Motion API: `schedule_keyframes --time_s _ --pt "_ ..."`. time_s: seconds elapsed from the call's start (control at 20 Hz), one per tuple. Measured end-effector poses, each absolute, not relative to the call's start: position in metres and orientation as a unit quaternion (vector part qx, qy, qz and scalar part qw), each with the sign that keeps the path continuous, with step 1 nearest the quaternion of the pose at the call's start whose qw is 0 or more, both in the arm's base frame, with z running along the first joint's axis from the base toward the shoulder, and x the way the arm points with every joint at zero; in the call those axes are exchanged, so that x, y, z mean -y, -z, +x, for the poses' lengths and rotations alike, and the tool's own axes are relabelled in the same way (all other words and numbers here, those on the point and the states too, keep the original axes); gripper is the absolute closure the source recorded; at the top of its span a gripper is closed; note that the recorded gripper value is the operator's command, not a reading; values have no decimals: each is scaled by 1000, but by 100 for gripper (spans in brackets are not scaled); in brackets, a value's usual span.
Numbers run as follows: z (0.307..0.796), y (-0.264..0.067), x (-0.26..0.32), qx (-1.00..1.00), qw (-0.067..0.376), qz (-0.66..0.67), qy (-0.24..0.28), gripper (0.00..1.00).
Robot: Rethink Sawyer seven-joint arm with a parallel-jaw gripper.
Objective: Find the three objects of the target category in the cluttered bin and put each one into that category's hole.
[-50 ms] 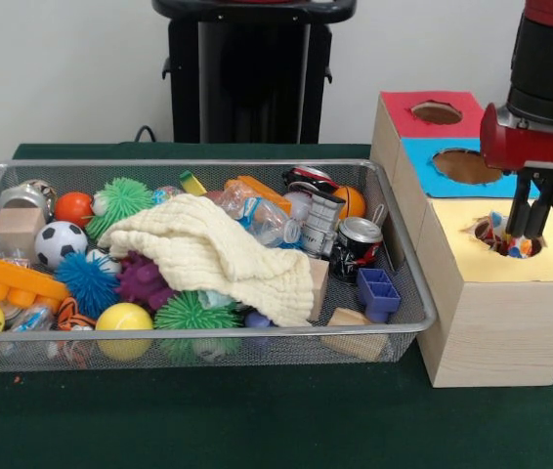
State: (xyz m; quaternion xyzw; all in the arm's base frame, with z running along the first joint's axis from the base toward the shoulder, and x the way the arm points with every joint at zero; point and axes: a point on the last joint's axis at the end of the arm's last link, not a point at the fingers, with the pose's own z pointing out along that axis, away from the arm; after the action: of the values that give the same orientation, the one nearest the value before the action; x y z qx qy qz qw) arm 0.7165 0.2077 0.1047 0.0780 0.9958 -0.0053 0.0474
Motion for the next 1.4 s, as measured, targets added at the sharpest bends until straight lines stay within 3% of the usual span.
schedule_keyframes --time_s 1.4 --pt "704 -80 -203 -996 20 87 -2 100"
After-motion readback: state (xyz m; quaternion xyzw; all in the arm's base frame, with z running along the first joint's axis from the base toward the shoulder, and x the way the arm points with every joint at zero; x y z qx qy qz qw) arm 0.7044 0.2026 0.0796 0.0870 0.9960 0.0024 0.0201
